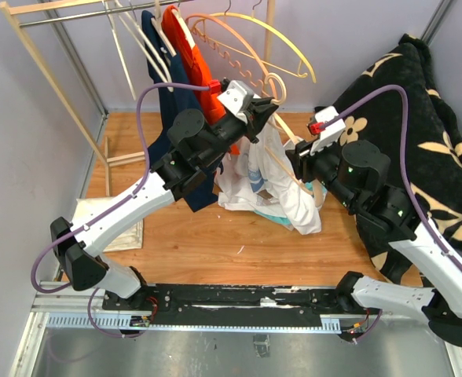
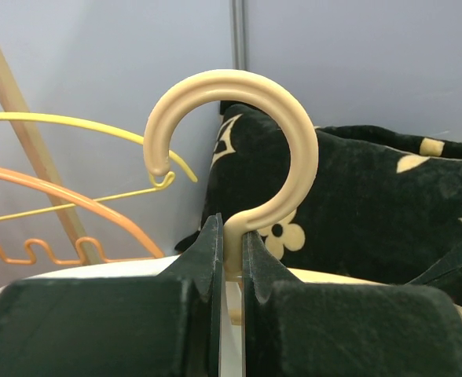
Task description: Remove the t-shirt from the hanger
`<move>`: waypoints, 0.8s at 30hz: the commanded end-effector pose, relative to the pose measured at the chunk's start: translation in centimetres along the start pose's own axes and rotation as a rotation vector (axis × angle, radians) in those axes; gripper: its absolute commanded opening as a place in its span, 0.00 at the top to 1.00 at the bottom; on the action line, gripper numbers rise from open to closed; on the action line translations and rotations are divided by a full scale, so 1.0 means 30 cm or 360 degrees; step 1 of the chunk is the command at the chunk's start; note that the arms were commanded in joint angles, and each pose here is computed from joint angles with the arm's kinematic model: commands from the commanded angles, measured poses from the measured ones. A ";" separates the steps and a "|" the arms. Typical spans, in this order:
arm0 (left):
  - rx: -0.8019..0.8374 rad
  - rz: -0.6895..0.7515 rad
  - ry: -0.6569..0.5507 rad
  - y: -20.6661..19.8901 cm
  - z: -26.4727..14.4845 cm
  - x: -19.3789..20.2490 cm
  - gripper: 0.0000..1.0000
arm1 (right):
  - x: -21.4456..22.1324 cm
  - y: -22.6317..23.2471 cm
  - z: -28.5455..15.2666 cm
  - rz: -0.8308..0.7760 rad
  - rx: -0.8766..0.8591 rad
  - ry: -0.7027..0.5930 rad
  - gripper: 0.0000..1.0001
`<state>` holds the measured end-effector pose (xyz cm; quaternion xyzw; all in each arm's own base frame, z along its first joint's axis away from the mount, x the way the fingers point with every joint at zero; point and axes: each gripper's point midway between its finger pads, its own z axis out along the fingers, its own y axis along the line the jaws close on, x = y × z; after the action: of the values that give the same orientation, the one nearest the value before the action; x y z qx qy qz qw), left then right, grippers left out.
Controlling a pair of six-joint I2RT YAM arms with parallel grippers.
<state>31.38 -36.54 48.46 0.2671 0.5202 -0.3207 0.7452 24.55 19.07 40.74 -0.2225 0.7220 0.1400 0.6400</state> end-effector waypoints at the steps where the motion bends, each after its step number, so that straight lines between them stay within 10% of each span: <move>1: -0.0001 0.0002 -0.0208 0.008 -0.028 -0.159 0.99 | -0.042 -0.013 0.006 0.0031 0.0018 -0.0065 0.68; 18: -0.0036 0.0012 -0.0192 0.020 -0.037 -0.138 0.99 | -0.050 -0.031 -0.003 0.0044 0.0047 -0.0122 0.94; 24: -0.0034 0.0014 -0.0192 0.020 -0.026 -0.146 0.72 | -0.049 -0.039 -0.007 0.0032 0.0063 -0.0135 0.99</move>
<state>31.33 -36.19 48.54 0.2636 0.5158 -0.3172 0.7509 24.70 19.23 40.74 -0.2218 0.7153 0.1463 0.6463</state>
